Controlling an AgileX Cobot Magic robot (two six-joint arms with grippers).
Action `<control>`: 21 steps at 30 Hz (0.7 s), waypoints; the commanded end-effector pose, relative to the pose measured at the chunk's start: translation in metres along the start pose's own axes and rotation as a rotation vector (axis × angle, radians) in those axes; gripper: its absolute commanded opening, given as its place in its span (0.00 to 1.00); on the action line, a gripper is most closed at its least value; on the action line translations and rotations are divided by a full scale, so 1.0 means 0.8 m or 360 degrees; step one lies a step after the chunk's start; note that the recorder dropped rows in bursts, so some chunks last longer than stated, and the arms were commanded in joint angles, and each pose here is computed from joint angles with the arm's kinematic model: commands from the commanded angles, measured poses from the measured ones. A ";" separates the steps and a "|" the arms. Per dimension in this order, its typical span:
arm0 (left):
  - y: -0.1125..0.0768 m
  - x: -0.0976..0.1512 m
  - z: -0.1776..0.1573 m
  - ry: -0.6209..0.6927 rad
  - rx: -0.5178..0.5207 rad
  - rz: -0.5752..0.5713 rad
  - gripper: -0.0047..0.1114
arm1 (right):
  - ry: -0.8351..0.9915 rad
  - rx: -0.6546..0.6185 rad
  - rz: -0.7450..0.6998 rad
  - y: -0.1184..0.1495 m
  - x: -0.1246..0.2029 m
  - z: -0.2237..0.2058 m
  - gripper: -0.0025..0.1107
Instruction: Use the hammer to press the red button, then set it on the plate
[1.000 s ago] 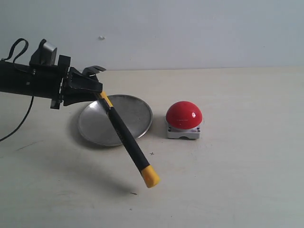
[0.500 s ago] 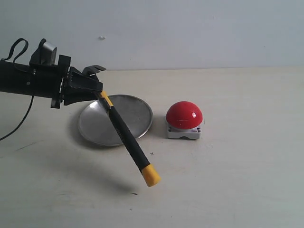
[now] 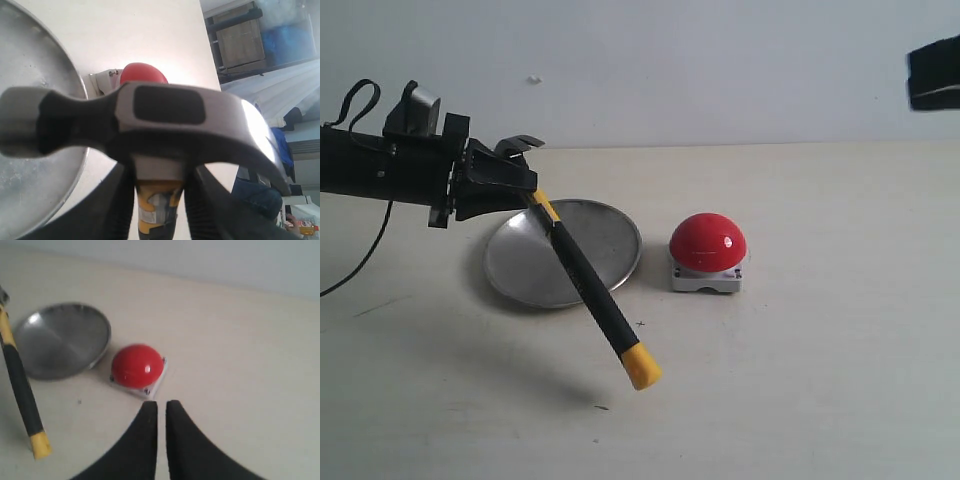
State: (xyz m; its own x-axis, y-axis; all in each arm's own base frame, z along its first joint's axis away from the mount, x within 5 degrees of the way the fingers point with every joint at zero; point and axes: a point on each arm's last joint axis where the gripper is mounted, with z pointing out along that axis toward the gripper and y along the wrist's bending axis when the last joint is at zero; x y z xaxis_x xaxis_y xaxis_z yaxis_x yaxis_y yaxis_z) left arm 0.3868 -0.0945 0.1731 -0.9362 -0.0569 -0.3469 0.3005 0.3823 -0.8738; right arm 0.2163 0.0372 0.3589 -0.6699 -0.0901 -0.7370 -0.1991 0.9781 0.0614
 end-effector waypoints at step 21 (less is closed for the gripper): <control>-0.019 -0.006 -0.003 -0.0051 0.0109 -0.0023 0.04 | 0.0639 -0.1153 0.0065 0.094 0.050 0.269 0.43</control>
State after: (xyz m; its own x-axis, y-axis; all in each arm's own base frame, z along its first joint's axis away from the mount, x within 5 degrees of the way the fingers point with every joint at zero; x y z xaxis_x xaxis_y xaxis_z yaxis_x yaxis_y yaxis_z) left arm 0.3868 -0.0945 0.1731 -0.9417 -0.0642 -0.3302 0.2826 0.3811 -0.8803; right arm 0.3277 0.1342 0.1849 -0.9101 -0.2375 -0.3395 -0.4111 0.6203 0.6680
